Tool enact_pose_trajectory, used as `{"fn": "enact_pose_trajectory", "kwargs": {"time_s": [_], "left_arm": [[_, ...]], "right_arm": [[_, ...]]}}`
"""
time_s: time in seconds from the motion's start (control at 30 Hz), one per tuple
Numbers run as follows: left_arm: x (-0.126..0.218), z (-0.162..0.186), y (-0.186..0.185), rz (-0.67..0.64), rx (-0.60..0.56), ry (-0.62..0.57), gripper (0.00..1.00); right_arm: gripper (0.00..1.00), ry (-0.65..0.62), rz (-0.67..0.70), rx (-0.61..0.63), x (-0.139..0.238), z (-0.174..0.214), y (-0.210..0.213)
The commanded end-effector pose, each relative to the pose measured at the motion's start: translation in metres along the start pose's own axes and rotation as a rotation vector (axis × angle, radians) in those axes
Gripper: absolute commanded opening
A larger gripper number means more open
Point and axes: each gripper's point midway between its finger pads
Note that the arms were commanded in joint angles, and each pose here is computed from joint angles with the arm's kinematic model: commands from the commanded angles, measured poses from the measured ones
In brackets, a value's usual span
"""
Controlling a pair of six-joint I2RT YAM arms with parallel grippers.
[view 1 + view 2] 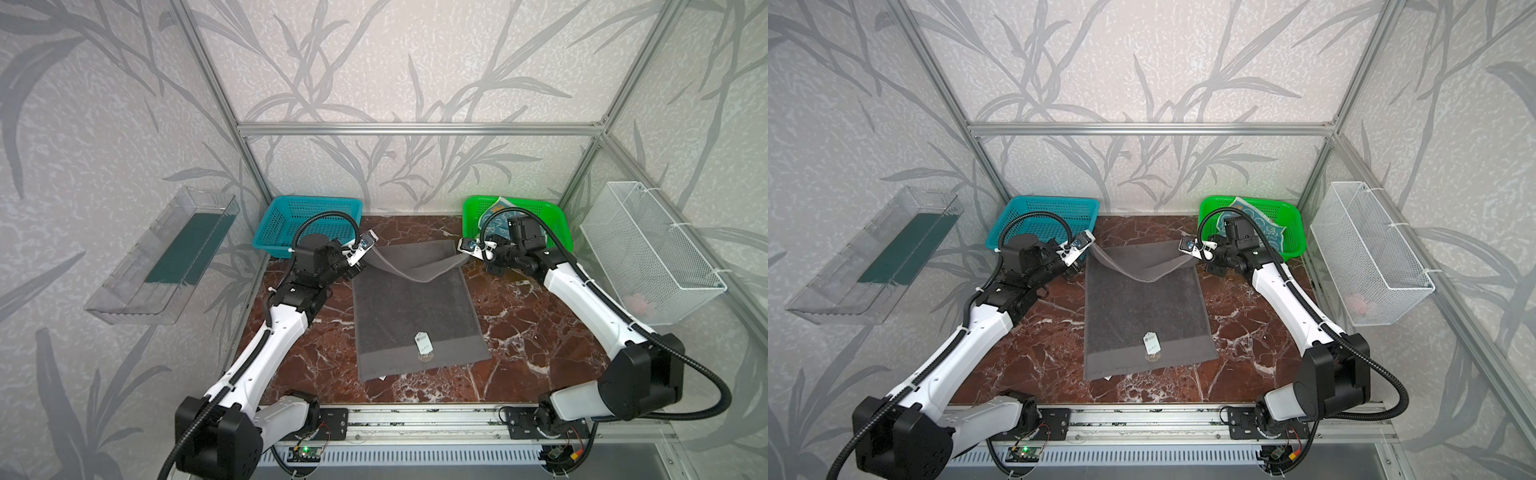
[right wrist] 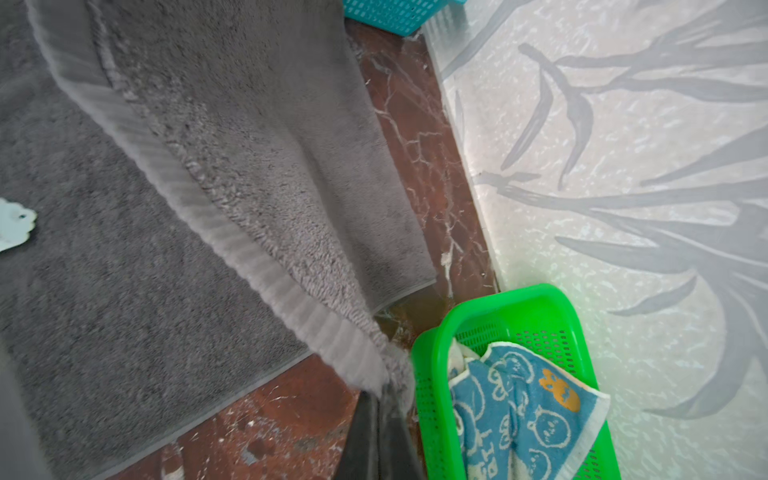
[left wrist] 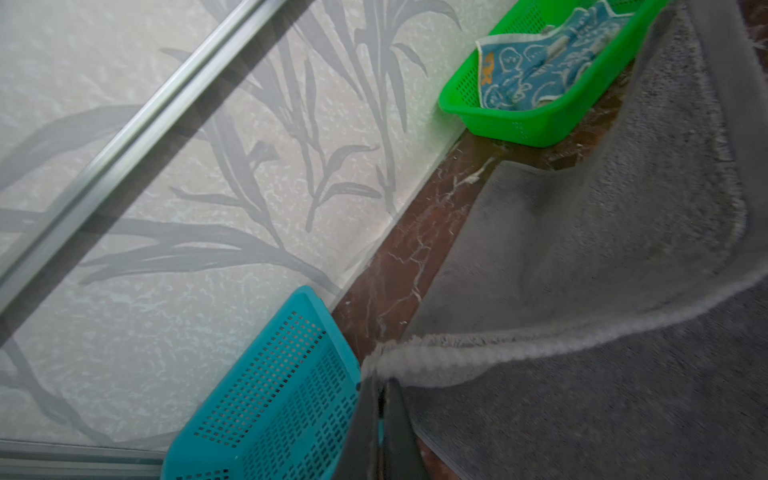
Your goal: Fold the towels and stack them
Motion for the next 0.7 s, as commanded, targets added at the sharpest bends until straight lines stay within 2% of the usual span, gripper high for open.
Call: {"fn": "enact_pose_trajectory", "kwargs": {"time_s": [0.0,0.23,0.4,0.67], "left_arm": [[0.013,0.033,-0.053,0.143,0.042,0.126,0.00],[0.041,0.046,-0.099,0.208,0.112,0.169,0.00],[0.057,0.059,-0.127,0.273,0.116,0.186,0.00],[0.080,0.069,-0.141,0.319,0.118,0.232,0.00]], "right_arm": [[0.00,0.017,-0.089,0.009,0.004,0.010,0.034],[0.00,0.078,-0.186,-0.013,0.004,0.033,0.083],[0.00,0.114,-0.233,-0.053,0.007,0.046,0.109],[0.00,0.160,-0.283,-0.082,0.017,0.063,0.140]]}}
Point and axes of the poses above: each gripper's point midway between its finger pads, its own x axis back along the fingers, its own y axis along the line the jaws close on, z = x × y, and after that the axes turned 4 degrees about -x, right-handed
